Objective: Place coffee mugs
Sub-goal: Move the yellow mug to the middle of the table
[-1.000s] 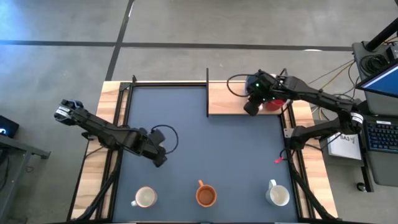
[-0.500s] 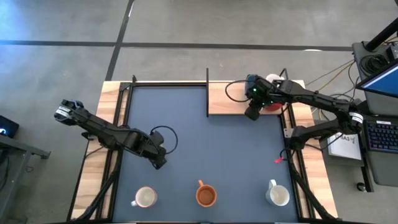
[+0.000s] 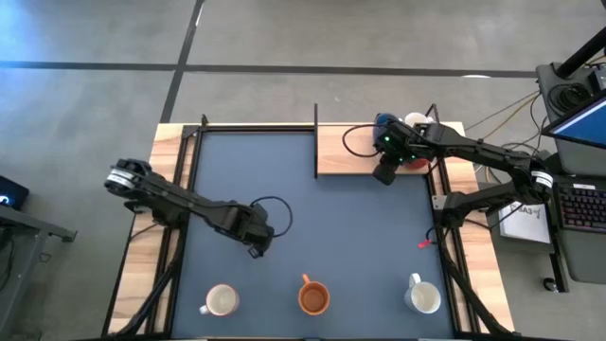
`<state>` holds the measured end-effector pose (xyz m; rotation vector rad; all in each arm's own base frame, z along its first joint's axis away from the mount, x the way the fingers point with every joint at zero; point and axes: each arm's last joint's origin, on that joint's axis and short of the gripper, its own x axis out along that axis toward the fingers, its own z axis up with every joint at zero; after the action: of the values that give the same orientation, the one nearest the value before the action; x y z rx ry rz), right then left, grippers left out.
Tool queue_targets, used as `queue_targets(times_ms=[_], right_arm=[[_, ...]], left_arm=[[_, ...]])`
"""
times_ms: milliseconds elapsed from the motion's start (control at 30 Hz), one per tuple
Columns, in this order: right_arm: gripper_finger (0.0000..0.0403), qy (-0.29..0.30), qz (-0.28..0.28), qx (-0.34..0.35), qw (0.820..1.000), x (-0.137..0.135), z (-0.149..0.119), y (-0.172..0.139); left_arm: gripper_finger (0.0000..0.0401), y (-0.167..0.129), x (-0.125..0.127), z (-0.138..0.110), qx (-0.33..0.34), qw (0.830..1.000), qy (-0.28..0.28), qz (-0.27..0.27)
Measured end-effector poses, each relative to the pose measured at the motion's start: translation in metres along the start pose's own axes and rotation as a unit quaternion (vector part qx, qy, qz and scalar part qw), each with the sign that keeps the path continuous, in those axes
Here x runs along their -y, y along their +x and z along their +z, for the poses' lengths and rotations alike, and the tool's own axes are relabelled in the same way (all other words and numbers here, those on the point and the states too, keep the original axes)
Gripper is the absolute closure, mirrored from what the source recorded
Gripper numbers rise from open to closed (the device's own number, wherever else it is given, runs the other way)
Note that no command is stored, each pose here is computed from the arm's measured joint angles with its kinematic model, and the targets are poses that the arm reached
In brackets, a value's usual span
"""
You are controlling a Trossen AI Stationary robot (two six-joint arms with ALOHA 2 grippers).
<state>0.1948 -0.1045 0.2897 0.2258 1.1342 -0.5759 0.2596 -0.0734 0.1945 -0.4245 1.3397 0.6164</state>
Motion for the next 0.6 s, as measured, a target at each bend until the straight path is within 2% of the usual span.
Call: queue_targets(times_ms=[100, 367, 600], right_arm=[[0.031, 0.004, 0.0, -0.002, 1.0, 0.0, 0.0, 0.0], [0.031, 0.013, 0.0, -0.003, 1.0, 0.0, -0.001, 0.0], [0.031, 0.016, 0.0, -0.004, 1.0, 0.0, -0.001, 0.0]], left_arm=[[0.0387, -0.001, 0.004, 0.015, 0.005, 0.999, 0.032, -0.004], [0.0393, -0.016, 0.018, 0.075, 0.081, 0.989, 0.114, -0.054], [0.0393, -0.007, 0.033, 0.122, 0.109, 0.978, 0.171, -0.049]])
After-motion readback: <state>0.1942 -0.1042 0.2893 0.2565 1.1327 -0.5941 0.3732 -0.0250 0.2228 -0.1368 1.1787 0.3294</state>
